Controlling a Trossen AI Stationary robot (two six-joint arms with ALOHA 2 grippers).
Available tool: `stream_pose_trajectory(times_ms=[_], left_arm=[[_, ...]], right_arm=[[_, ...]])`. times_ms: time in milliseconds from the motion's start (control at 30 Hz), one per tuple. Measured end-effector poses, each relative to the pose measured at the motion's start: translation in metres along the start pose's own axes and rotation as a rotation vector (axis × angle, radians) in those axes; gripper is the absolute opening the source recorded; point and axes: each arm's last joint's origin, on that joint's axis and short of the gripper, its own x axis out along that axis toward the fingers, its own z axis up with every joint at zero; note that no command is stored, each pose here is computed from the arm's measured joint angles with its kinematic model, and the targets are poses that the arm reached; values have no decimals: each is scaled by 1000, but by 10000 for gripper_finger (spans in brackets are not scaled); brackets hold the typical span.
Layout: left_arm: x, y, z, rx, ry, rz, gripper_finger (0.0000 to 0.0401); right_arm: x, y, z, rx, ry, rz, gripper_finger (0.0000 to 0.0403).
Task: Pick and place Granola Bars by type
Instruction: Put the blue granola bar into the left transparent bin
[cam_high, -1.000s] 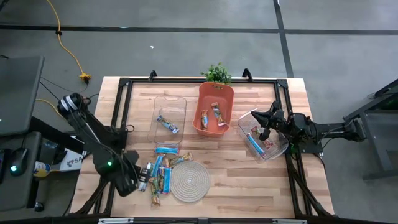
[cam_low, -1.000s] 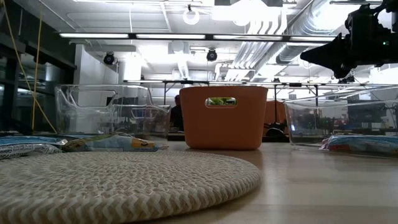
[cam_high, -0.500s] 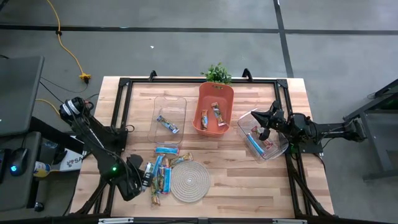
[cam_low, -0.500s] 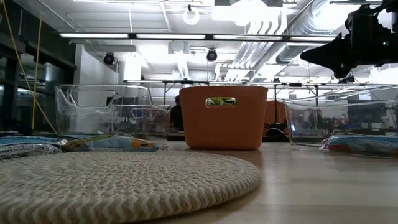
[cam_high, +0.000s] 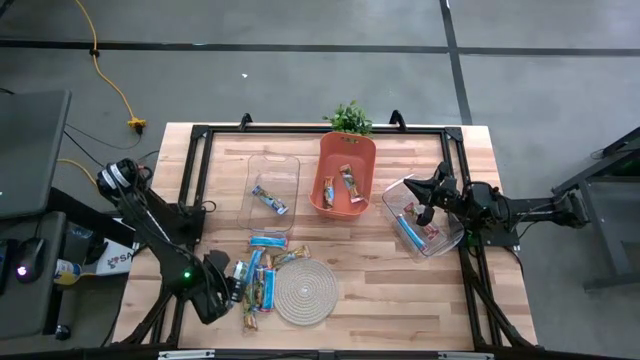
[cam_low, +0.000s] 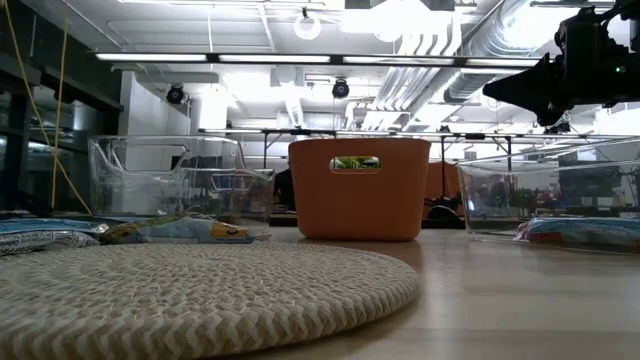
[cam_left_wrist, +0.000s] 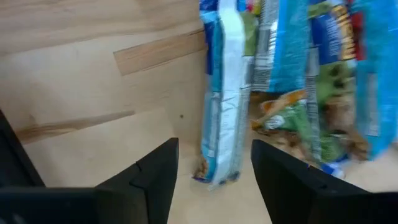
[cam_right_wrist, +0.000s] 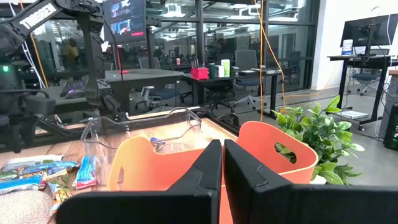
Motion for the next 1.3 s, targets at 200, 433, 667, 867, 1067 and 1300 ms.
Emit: stream_pose_trajectory(times_ms=[200, 433, 667, 867, 1067, 1300], left_arm=[[16, -5, -8, 3, 8, 14, 200], [27, -10, -14, 6, 16, 2, 200], [37, -11, -16, 9, 9, 28, 197], [39, -11, -17, 48, 18, 43, 167], [39, -11, -17, 56, 18, 43, 127], [39, -11, -17, 63, 16, 40, 88]], right_arm=[[0, 0, 0, 0, 0, 0, 0], [0, 0, 0, 0, 0, 0, 0], [0, 0, 0, 0, 0, 0, 0], [0, 0, 0, 0, 0, 0, 0], [0, 0, 0, 0, 0, 0, 0], [0, 0, 0, 0, 0, 0, 0]])
